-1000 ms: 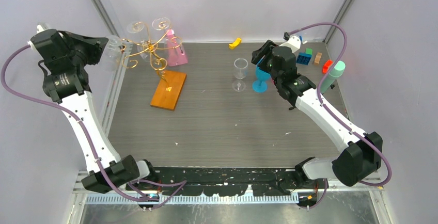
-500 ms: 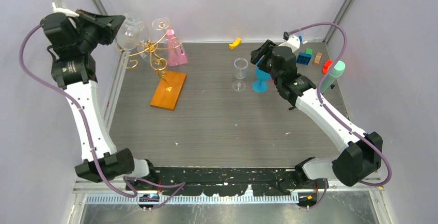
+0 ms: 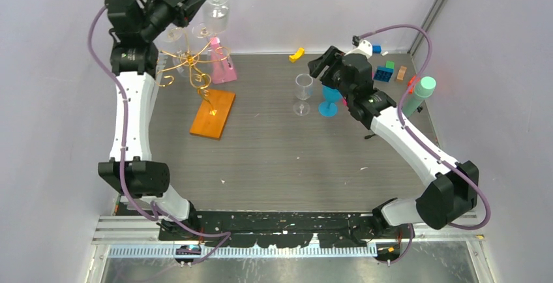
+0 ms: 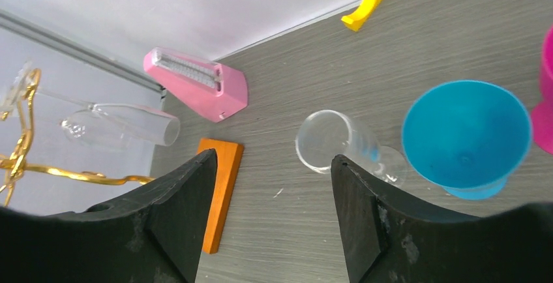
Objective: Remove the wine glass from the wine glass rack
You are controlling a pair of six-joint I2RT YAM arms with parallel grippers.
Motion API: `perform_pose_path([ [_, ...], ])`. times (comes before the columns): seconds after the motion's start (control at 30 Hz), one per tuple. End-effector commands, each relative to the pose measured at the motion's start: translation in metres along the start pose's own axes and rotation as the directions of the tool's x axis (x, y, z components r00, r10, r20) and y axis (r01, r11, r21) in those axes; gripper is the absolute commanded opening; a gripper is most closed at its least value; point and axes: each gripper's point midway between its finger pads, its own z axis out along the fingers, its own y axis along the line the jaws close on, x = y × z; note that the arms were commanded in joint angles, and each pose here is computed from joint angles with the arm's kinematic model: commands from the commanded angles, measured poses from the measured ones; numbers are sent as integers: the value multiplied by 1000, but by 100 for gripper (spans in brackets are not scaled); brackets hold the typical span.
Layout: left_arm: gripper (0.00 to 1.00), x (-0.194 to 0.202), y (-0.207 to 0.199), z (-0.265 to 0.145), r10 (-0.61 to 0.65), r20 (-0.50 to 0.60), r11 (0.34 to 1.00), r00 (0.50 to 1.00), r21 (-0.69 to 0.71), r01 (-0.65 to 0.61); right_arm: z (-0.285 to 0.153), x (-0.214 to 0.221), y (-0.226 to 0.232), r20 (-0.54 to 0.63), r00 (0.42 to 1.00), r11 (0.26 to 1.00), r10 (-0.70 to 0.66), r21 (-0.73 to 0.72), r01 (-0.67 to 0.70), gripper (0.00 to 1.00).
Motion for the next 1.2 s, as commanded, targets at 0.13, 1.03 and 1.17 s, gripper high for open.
perform_pose_path([
  [0.13, 0, 42, -104, 16, -11, -118, 923, 993, 380, 55, -3, -39, 83, -16, 991, 908, 134, -399, -129, 77],
  [1.03, 0, 96, -126, 36, -425, -440, 651, 791, 459, 605, -66, -136, 208, -103, 888, 238, 449, -944, -230, 83],
  [1.17, 0, 101, -127, 41, -450, -463, 618, 764, 456, 640, -80, -138, 213, -122, 891, 180, 438, -959, -219, 80],
])
